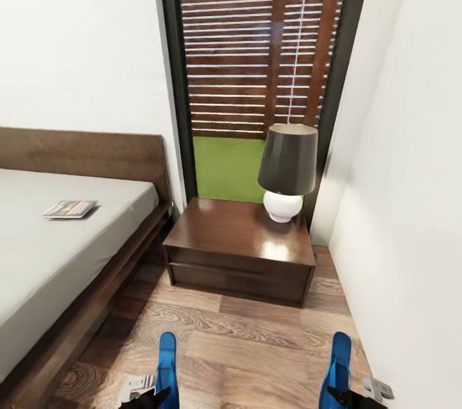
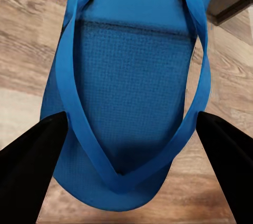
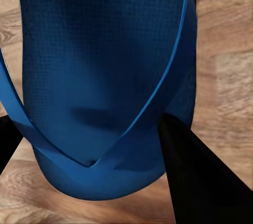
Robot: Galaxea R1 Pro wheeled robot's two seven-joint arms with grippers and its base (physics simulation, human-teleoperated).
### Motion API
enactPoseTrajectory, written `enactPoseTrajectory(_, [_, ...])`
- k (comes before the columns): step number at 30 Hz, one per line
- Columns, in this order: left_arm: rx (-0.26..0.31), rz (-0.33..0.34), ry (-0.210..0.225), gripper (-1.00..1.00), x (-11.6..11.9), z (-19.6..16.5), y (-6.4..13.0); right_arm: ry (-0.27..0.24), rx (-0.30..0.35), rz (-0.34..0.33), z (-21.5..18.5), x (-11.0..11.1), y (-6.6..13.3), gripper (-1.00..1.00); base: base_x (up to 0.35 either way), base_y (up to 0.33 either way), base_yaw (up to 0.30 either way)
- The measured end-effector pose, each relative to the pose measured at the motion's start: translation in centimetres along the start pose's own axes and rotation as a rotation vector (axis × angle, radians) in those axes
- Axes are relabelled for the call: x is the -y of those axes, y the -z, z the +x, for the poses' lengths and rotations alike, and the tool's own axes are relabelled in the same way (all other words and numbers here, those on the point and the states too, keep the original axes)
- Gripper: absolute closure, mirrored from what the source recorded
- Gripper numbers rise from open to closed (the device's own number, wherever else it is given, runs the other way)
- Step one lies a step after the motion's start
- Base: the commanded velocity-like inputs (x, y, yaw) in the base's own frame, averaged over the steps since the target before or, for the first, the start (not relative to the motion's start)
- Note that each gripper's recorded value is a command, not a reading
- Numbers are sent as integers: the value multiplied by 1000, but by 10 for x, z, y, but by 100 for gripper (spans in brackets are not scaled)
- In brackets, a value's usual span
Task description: In the bedroom, move the book from the bed onto either nightstand, and place the two sandals side by side next to the bed.
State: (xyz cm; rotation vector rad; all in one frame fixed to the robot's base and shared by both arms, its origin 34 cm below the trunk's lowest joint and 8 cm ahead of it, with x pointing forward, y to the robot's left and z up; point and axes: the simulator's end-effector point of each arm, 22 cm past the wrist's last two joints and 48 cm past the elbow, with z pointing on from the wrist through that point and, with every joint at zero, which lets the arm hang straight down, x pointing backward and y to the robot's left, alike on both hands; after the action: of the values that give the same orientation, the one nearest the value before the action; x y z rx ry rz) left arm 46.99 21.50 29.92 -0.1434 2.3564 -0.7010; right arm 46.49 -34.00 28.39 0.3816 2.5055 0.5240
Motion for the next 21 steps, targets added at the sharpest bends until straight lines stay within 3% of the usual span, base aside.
enactPoseTrajectory(21, [0, -1, -1, 100, 0, 0, 0, 0, 0, 0, 0, 0, 0, 100, 0, 0, 290])
